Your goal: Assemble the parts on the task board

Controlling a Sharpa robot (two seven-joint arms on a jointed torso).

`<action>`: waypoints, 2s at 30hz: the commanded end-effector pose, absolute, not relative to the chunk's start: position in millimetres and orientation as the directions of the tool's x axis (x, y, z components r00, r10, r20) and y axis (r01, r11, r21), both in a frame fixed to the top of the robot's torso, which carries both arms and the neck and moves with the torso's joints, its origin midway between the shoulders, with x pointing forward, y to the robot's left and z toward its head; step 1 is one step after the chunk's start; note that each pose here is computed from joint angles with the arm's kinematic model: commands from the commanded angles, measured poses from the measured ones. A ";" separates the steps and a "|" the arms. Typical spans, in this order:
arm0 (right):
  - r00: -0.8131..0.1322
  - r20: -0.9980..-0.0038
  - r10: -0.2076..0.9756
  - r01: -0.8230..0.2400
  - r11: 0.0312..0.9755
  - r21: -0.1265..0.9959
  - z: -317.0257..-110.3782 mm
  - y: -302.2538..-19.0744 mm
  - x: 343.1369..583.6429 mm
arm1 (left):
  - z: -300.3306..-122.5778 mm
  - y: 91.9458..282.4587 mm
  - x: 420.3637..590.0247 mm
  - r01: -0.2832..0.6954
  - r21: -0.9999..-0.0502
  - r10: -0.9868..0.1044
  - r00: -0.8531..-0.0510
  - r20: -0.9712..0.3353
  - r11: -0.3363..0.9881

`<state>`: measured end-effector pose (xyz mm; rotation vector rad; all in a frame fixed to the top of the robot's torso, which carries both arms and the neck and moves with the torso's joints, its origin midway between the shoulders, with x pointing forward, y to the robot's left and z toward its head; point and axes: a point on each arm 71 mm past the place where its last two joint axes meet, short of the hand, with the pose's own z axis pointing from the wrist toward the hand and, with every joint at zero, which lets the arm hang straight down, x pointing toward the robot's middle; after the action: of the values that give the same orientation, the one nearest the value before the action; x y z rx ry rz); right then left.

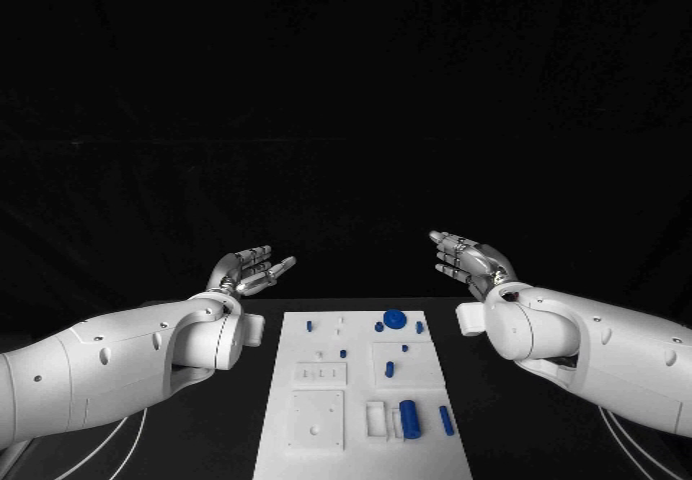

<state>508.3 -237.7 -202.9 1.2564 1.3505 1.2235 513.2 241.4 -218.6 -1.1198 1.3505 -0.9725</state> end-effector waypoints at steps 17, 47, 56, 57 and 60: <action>-0.340 -0.381 0.860 -0.005 0.403 0.915 -199.6 -251.3 528.5 | -221.1 237.6 515.2 -0.123 -0.968 -0.976 -0.061 -0.211 0.217; -0.066 -0.993 0.099 -0.400 0.909 0.117 -204.7 -193.0 552.2 | -177.9 223.0 489.6 -0.022 -0.991 -0.944 -0.310 -0.116 0.129; -0.048 -0.999 0.021 -0.385 0.922 0.038 -208.1 -185.2 552.0 | -168.6 214.0 481.5 -0.013 -0.994 -0.934 -0.342 -0.098 0.109; -0.047 -0.999 0.015 -0.382 0.923 0.032 -208.3 -185.3 552.1 | -167.8 213.1 480.9 -0.012 -0.994 -0.933 -0.345 -0.097 0.107; -0.048 -0.999 0.002 -0.376 0.926 0.020 -209.1 -185.4 552.7 | -165.3 210.8 479.9 -0.011 -0.995 -0.930 -0.355 -0.093 0.103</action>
<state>551.8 -184.0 -208.2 -0.2636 1.5974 0.3852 481.1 214.5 -167.8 -0.9832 1.5233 -1.3479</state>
